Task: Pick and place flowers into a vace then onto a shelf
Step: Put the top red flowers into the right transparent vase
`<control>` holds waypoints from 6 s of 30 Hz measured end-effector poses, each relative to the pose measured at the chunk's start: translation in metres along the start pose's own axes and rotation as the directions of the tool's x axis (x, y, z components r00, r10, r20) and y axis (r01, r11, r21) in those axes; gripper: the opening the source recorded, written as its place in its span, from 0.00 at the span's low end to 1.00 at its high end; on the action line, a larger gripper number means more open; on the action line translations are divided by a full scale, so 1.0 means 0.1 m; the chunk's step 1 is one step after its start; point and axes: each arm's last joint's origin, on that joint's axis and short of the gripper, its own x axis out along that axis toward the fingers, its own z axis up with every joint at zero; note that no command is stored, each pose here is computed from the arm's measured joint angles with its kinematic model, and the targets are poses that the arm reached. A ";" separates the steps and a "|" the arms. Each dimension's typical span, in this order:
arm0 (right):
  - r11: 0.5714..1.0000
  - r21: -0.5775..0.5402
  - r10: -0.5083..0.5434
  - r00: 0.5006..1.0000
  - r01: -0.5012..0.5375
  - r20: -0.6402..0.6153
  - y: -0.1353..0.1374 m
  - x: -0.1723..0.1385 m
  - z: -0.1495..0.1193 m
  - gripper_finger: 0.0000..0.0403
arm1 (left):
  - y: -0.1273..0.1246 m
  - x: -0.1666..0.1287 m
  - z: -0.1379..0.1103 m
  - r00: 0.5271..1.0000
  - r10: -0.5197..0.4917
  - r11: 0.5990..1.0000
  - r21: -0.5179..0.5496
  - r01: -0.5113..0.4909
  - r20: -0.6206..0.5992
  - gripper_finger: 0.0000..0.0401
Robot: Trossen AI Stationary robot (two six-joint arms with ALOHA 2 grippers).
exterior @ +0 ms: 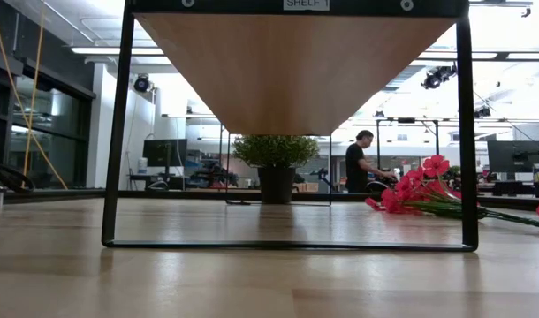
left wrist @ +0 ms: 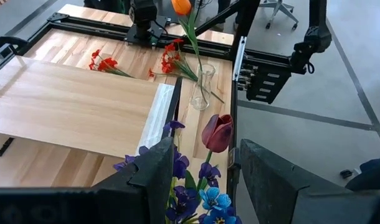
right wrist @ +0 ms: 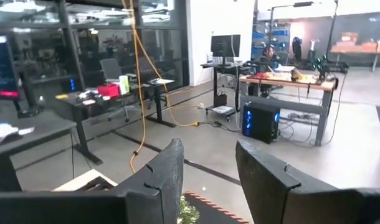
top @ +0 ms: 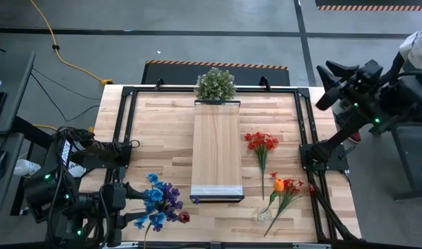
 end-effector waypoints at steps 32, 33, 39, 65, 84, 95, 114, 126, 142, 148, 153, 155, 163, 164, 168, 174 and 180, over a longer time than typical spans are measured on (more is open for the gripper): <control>0.996 -0.081 -0.060 0.501 -0.021 -0.864 0.23 0.44 -1.71 0.34 | 0.00 0.00 0.01 0.999 0.022 0.998 -0.059 -0.020 0.043 0.54; 0.998 -0.067 -0.054 0.481 -0.011 -0.875 0.21 0.44 -1.76 0.34 | 0.00 0.00 0.01 0.999 0.022 0.998 -0.059 -0.020 0.043 0.54; 0.989 0.147 0.134 0.417 -0.002 -0.899 0.22 0.41 -1.99 0.34 | 0.00 0.00 0.01 0.999 0.023 0.998 -0.058 -0.020 0.043 0.54; 0.921 0.329 0.309 0.123 0.209 -0.943 0.61 0.53 -2.81 0.34 | 0.01 0.00 0.01 0.999 0.025 0.999 -0.047 -0.023 0.042 0.54; 0.955 0.157 0.156 0.027 0.252 -0.987 0.88 0.69 -3.24 0.34 | 0.01 0.00 0.01 0.999 0.025 0.999 -0.047 -0.023 0.042 0.54; 0.962 0.093 0.094 0.009 0.258 -0.996 0.98 0.75 -3.44 0.34 | 0.00 0.00 0.00 1.000 0.004 0.999 -0.046 -0.004 0.005 0.54; 0.954 0.051 0.051 0.005 0.295 -0.999 0.93 0.91 -3.60 0.34 | -0.01 0.00 -0.02 0.997 -0.037 0.998 -0.047 0.033 -0.068 0.54; 0.881 0.183 0.216 -0.027 0.437 -0.976 0.71 0.78 -4.12 0.34 | -0.01 0.00 -0.03 0.996 -0.042 0.998 -0.047 0.039 -0.079 0.54; 0.886 0.152 0.173 -0.008 0.437 -0.985 0.68 0.78 -4.14 0.34 | -0.01 0.00 -0.03 0.996 -0.042 0.998 -0.047 0.039 -0.079 0.54; 0.890 0.101 0.120 -0.015 0.444 -0.993 0.64 0.76 -4.14 0.29 | -0.01 0.00 -0.03 0.996 -0.042 0.998 -0.047 0.039 -0.079 0.54; 0.890 0.086 0.094 0.005 0.448 -0.996 0.62 0.76 -4.15 0.17 | -0.01 0.00 -0.03 0.996 -0.040 0.998 -0.047 0.037 -0.075 0.54; 0.890 0.084 0.084 0.019 0.448 -0.996 0.62 0.77 -4.15 0.11 | -0.01 0.00 -0.03 0.996 -0.040 0.998 -0.047 0.037 -0.075 0.54; 0.872 0.081 0.060 0.059 0.483 -0.996 0.61 0.78 -4.15 0.04 | -0.01 0.00 -0.03 0.996 -0.040 0.998 -0.047 0.036 -0.074 0.54; 0.867 0.081 0.058 0.062 0.492 -0.996 0.61 0.78 -4.15 0.04 | -0.01 0.00 -0.03 0.996 -0.040 0.998 -0.047 0.036 -0.074 0.54; 0.856 0.090 0.065 0.067 0.509 -0.996 0.61 0.78 -4.14 0.02 | -0.01 0.00 -0.03 0.996 -0.040 0.998 -0.047 0.036 -0.074 0.54; 0.833 0.152 0.093 0.137 0.531 -0.986 0.59 0.78 -4.04 0.02 | -0.01 0.00 -0.02 0.997 -0.039 0.998 -0.047 0.036 -0.073 0.54; 0.808 0.213 0.116 0.206 0.549 -0.972 0.50 0.78 -3.85 0.01 | -0.01 0.00 -0.02 0.997 -0.039 0.998 -0.047 0.036 -0.073 0.54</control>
